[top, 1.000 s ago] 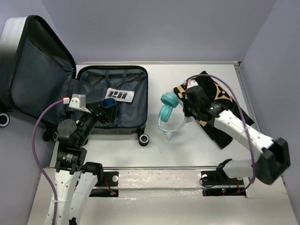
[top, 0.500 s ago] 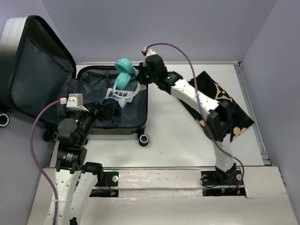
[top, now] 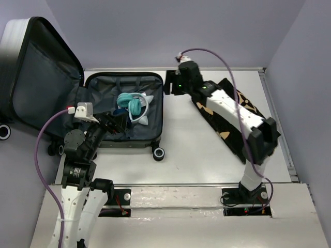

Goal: Pack the luggage

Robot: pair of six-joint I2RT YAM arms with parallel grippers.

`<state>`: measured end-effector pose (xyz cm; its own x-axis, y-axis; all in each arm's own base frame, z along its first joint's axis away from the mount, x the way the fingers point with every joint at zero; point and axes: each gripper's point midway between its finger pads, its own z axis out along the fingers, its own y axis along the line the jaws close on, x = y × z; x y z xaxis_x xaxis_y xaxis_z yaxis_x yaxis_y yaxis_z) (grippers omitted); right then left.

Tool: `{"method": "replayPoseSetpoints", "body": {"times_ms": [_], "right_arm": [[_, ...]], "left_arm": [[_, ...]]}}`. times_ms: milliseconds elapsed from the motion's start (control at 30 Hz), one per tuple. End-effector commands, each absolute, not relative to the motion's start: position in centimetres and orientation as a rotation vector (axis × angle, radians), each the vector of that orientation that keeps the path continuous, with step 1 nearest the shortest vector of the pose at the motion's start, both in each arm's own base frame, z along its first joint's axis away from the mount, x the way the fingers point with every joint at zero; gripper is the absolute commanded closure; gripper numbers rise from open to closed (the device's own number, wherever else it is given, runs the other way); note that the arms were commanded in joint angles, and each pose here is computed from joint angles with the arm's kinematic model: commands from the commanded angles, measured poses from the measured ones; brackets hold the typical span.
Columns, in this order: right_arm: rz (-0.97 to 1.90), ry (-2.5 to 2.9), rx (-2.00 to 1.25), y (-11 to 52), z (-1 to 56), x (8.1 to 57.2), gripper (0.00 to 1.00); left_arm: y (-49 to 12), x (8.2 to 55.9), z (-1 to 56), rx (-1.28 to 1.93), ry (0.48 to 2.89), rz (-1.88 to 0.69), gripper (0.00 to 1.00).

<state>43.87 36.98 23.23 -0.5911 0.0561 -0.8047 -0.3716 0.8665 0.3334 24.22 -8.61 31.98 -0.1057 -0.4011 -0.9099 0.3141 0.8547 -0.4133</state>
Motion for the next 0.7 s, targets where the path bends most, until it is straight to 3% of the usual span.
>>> {"method": "replayPoseSetpoints", "body": {"times_ms": [0, 33, 67, 100, 167, 267, 367, 433, 467, 500, 567, 600, 667], "right_arm": [[0.394, 2.095, -0.033, 24.5, 23.6, 44.2, 0.42], [0.352, 2.117, 0.037, 22.2, 22.4, 43.9, 0.50], [0.301, 2.132, 0.101, 19.7, 21.4, 43.5, 0.68], [0.270, 2.101, 0.212, 15.4, 22.1, 43.6, 0.70], [0.216, 2.147, 0.359, 10.6, 18.3, 41.7, 0.69], [0.233, 2.079, 0.554, 3.7, 17.4, 40.7, 0.38], [0.238, 2.123, 0.471, 3.1, 17.1, 41.9, 0.31], [0.294, 2.248, 0.374, 4.8, 14.6, 43.9, 0.32], [0.304, 2.218, 0.344, 5.4, 16.3, 45.9, 0.37], [0.284, 2.228, 0.344, 5.2, 15.8, 46.9, 0.54], [0.279, 2.311, 0.344, 5.9, 12.5, 48.7, 0.72], [0.295, 2.303, 0.323, 6.6, 13.7, 50.1, 0.82], [0.265, 2.335, 0.265, 8.5, 12.2, 51.9, 0.92]], "left_arm": [[-9.6, 24.6, 32.5, -0.021, 1.543, -0.650, 0.01], [-10.2, 24.5, 32.3, 0.005, 1.553, -0.677, 0.01], [-10.5, 24.7, 32.0, 0.012, 1.570, -0.693, 0.01], [-11.4, 25.1, 31.8, 0.049, 1.586, -0.733, 0.01], [-12.6, 25.4, 31.8, 0.082, 1.599, -0.802, 0.01], [-14.1, 25.5, 31.7, 0.136, 1.613, -0.900, 0.01], [-13.7, 25.7, 31.8, 0.122, 1.604, -0.868, 0.01], [-13.5, 25.6, 31.4, 0.112, 1.610, -0.857, 0.01], [-13.4, 25.6, 31.2, 0.108, 1.615, -0.854, 0.01], [-13.3, 25.6, 30.6, 0.102, 1.630, -0.844, 0.01], [-13.1, 25.6, 30.2, 0.097, 1.639, -0.832, 0.01], [-13.0, 25.7, 30.2, 0.096, 1.640, -0.818, 0.01], [-12.8, 25.8, 30.2, 0.092, 1.644, -0.804, 0.01]]}}
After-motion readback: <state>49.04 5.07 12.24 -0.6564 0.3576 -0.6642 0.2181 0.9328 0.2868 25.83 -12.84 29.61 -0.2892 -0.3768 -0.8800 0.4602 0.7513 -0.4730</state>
